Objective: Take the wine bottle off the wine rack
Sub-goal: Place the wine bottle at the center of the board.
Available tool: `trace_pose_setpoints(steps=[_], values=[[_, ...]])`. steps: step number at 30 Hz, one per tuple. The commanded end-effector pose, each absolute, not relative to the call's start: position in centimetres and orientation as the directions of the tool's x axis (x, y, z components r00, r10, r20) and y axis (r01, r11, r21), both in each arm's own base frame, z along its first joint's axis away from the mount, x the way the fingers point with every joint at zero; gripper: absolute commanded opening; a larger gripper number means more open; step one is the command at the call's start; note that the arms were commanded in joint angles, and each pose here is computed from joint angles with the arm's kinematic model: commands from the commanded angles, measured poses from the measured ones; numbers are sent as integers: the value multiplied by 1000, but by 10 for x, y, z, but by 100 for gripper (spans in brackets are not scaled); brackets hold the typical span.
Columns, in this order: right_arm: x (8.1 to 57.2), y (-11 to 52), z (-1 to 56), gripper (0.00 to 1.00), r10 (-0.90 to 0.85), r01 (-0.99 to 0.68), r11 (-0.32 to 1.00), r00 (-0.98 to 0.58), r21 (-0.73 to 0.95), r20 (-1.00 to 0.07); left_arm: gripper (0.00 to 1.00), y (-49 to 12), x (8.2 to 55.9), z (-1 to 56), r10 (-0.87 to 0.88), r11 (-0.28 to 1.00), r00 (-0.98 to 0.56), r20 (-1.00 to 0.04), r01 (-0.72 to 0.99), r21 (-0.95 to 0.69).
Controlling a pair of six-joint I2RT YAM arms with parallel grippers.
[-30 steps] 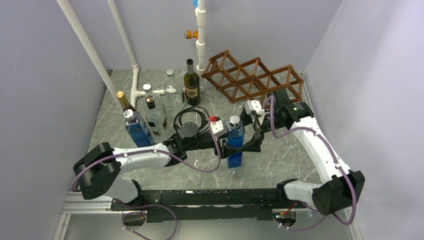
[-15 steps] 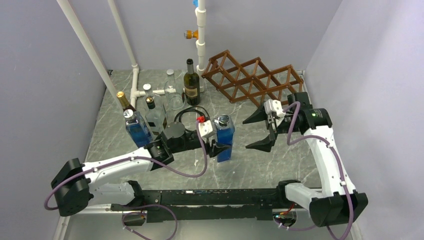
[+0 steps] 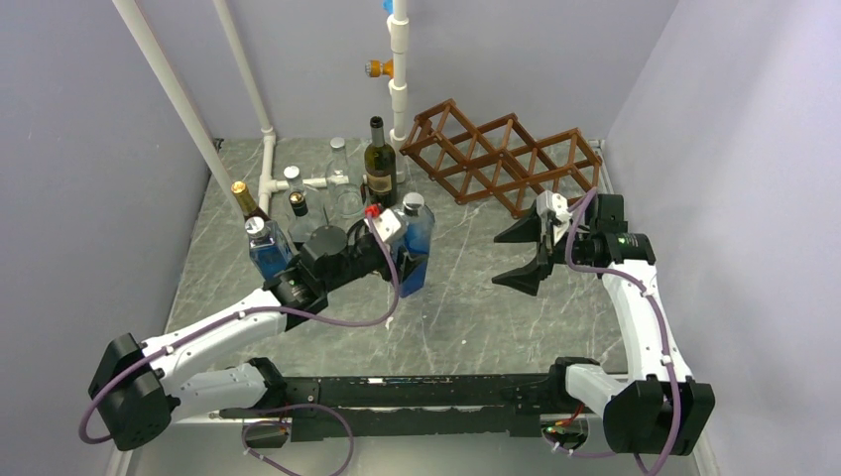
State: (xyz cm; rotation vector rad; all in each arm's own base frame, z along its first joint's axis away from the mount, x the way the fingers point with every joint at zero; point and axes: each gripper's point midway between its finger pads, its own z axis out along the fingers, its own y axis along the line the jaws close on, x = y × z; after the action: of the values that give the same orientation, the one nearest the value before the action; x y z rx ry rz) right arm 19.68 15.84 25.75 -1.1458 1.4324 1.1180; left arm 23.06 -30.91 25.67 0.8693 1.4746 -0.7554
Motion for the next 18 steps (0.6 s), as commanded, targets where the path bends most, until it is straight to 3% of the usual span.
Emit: trace_pose_setpoints(steps=[1, 18], values=[[213, 155, 261, 100, -109, -983, 174, -73, 53, -991, 0, -297, 255, 387, -242, 603, 204, -949, 798, 18], [234, 144, 250, 100, -148, -957, 281, -112, 67, -983, 0, -310, 334, 388, -251, 768, 241, -937, 640, -41]])
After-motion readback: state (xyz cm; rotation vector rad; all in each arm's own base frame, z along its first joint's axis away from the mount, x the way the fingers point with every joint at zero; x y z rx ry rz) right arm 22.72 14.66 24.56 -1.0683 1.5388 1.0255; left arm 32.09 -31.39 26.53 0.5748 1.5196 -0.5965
